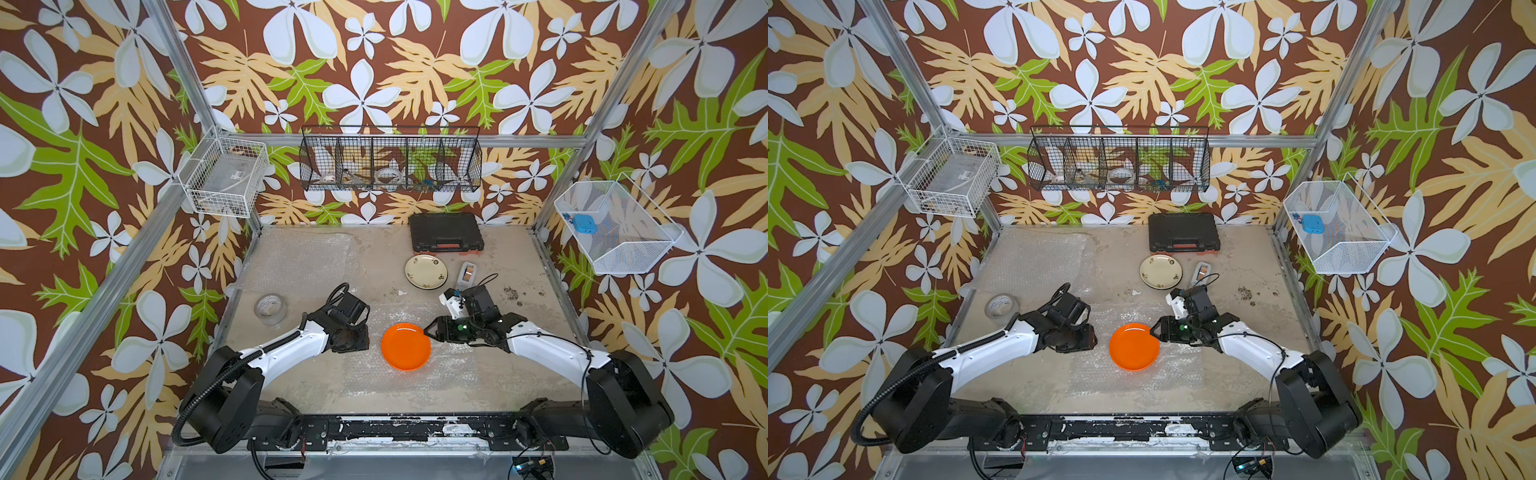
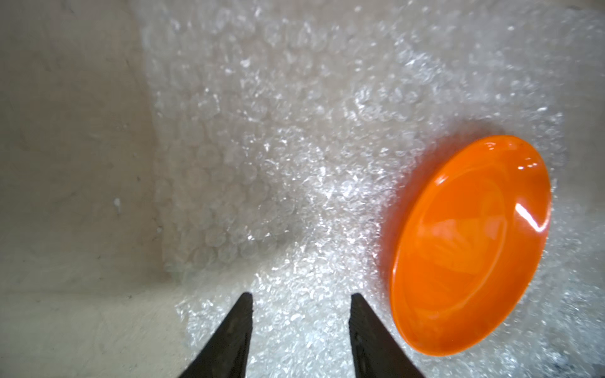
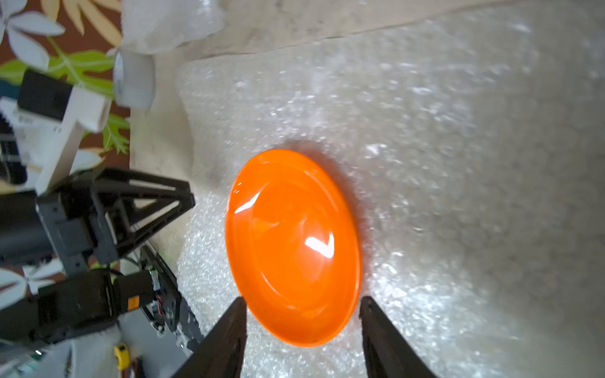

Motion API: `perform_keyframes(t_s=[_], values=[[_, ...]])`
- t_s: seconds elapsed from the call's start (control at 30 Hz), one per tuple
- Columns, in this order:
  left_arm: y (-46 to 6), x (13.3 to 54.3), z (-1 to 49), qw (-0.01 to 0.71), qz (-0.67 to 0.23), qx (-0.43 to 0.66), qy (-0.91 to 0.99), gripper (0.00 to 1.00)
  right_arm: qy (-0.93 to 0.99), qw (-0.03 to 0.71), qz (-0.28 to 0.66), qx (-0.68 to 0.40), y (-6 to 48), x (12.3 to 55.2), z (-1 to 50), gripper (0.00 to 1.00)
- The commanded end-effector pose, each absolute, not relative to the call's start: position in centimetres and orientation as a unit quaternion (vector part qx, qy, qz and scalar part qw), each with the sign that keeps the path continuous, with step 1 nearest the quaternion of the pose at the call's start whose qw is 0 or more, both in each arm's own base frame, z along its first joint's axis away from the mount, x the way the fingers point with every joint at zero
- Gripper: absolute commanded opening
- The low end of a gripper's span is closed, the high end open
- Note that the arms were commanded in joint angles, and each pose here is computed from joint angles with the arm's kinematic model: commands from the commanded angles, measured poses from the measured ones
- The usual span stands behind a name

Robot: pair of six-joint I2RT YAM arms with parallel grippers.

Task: Wrap dinner plates in bubble wrap
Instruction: Place the plate on the bubble wrap, then wrap the plate in the bubble wrap.

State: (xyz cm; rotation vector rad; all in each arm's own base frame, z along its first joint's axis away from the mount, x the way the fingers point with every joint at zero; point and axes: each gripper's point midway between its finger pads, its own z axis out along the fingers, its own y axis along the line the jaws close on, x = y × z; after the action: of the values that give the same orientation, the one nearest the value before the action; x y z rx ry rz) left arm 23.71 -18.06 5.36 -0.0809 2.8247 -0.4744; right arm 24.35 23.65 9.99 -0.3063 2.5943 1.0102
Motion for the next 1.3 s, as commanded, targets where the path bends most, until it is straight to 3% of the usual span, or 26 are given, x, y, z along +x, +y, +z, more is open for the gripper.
perform_keyframes(t_s=[0.0, 0.17, 0.3, 0.47, 0.63, 0.73, 0.93, 1.0, 1.17, 1.27], values=[[-19.3, 23.3, 6.3, 0.134, -0.2, -0.011, 0.971, 0.5, 0.896, 0.199, 0.291, -0.272, 25.0, 22.2, 10.6, 0.56], [-19.3, 22.3, 6.0, 0.119, -0.216, -0.032, 0.969, 0.5, 0.793, 0.248, 0.19, -0.523, 27.9, 17.8, 10.7, 0.56], [-18.7, 21.6, 5.0, 0.112, -0.213, -0.053, 0.969, 0.5, 0.671, 0.263, 0.077, -0.689, 27.8, 13.5, 8.2, 0.63], [-18.3, 20.9, 4.1, 0.105, -0.214, -0.068, 0.969, 0.5, 0.654, 0.258, -0.002, -0.711, 24.8, 14.0, 4.5, 0.7], [-18.0, 20.8, 3.5, 0.103, -0.208, -0.077, 0.97, 0.51, 0.651, 0.276, -0.034, -0.706, 25.1, 15.1, 3.5, 0.73], [-17.9, 21.0, 3.2, 0.105, -0.203, -0.084, 0.97, 0.52, 0.642, 0.285, -0.051, -0.71, 25.3, 15.3, 3.7, 0.66], [-16.5, 21.9, 3.1, 0.122, -0.155, -0.088, 0.976, 0.53, 0.628, 0.315, -0.008, -0.711, 26.0, 14.3, 6.4, 0.37], [-16.0, 22.3, 3.2, 0.13, -0.139, -0.089, 0.978, 0.53, 0.622, 0.311, 0.001, -0.718, 25.9, 13.8, 6.6, 0.31], [-16.1, 23.0, 3.9, 0.139, -0.132, -0.084, 0.978, 0.53, 0.623, 0.294, 0.013, -0.724, 26.4, 13.7, 6.2, 0.03], [-16.1, 23.8, 5.4, 0.158, -0.131, -0.081, 0.975, 0.52, 0.649, 0.288, 0.041, -0.703, 27.2, 14.5, 6.6, 0.0]])
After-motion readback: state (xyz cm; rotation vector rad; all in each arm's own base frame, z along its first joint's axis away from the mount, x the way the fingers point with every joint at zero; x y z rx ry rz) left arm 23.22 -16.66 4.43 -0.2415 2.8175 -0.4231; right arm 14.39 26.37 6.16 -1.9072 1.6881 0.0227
